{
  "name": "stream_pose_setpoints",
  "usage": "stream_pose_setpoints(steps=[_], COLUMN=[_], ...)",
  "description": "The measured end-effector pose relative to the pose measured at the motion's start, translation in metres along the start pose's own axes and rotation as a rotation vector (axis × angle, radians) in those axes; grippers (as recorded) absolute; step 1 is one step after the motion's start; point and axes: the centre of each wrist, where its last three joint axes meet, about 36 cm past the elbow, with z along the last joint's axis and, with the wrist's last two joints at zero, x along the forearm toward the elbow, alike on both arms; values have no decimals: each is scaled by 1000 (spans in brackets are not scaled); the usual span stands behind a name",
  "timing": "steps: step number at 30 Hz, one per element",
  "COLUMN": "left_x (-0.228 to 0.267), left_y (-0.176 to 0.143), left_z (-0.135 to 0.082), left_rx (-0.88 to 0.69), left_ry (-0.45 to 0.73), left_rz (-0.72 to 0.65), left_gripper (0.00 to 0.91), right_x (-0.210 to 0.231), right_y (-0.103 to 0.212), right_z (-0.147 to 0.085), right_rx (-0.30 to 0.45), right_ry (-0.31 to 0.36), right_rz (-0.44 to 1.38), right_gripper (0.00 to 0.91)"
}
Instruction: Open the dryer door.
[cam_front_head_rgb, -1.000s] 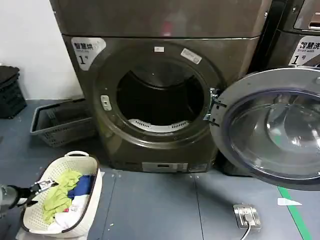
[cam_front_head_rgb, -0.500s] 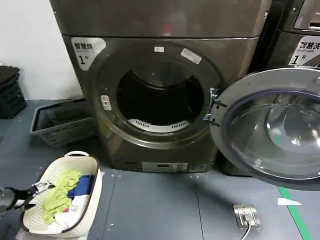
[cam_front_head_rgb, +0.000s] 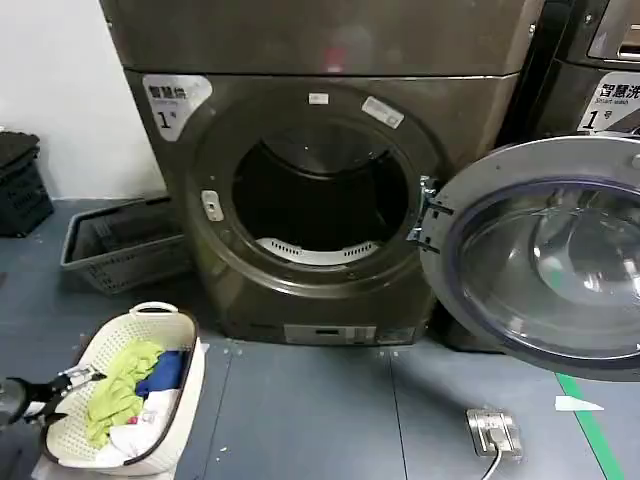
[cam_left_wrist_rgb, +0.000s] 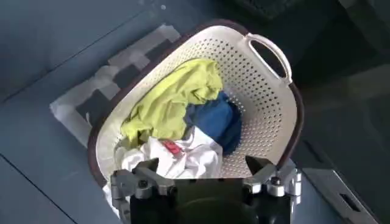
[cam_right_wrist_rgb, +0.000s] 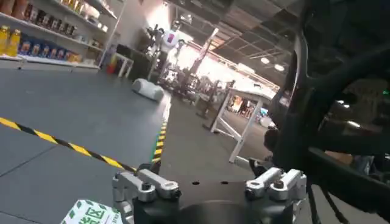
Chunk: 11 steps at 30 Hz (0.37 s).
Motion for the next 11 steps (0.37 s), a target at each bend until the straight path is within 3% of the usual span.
stream_pose_setpoints(steps=[11], left_x=[-2], left_y=[2], left_z=[-1], left_rx=[2], left_ry=[10], left_rz=[-1], left_gripper=[907], right_x=[1], right_y=[1], right_z=[1], right_rx=[-1], right_ry=[-4], right_rz=[-4], right_gripper=[907])
